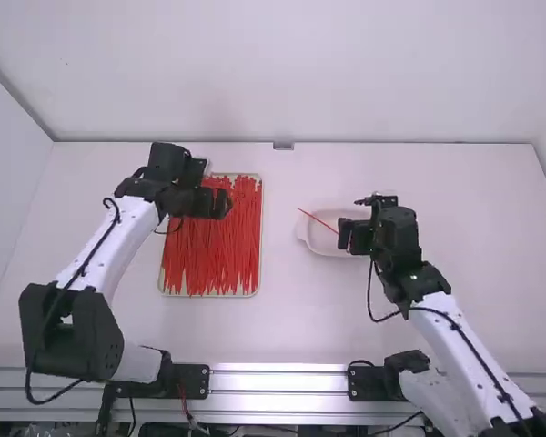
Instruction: Fasten the cable tie
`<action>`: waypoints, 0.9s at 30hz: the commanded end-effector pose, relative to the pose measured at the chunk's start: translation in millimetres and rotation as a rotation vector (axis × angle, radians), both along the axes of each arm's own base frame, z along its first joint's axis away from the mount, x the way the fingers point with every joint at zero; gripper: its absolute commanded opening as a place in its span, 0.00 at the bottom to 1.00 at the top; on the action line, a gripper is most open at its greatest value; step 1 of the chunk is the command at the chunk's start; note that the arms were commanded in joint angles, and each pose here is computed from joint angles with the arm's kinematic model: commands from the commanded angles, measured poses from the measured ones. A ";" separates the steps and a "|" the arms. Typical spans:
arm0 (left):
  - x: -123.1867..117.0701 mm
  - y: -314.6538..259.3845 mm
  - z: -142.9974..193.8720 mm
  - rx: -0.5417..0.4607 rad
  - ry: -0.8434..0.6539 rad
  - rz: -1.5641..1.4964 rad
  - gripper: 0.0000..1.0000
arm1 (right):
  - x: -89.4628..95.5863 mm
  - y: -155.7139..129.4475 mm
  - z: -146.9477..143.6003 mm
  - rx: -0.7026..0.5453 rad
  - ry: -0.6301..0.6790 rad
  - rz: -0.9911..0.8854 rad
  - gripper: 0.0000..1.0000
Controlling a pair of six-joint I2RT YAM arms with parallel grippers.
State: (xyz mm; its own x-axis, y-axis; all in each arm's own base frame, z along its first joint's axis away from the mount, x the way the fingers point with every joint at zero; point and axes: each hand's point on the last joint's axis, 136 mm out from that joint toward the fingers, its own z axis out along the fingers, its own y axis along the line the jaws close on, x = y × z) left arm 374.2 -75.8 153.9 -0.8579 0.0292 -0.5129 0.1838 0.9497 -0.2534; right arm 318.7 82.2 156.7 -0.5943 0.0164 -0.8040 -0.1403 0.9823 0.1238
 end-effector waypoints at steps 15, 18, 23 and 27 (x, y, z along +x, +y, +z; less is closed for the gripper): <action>-41.7 15.8 40.2 0.192 -0.164 0.105 0.99 | -8.3 -3.8 27.4 0.018 -0.053 -0.012 0.98; -42.2 17.2 41.1 0.198 -0.166 0.108 0.99 | -7.2 -2.6 25.5 0.017 -0.049 -0.009 0.98; -41.0 22.3 41.5 0.219 -0.171 0.125 0.99 | -5.6 -1.9 23.8 0.016 -0.046 -0.008 0.98; -38.8 29.4 42.4 0.218 -0.174 0.149 0.99 | -5.2 -2.5 24.5 0.011 -0.050 -0.006 0.98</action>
State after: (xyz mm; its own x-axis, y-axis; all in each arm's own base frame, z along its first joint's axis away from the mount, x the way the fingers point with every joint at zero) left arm 337.7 -55.0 196.4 -0.7631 0.0516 -0.6442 0.0906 0.9955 -0.0276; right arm 308.8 79.1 168.6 -0.5769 0.0239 -0.8165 -0.1400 0.9819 0.1277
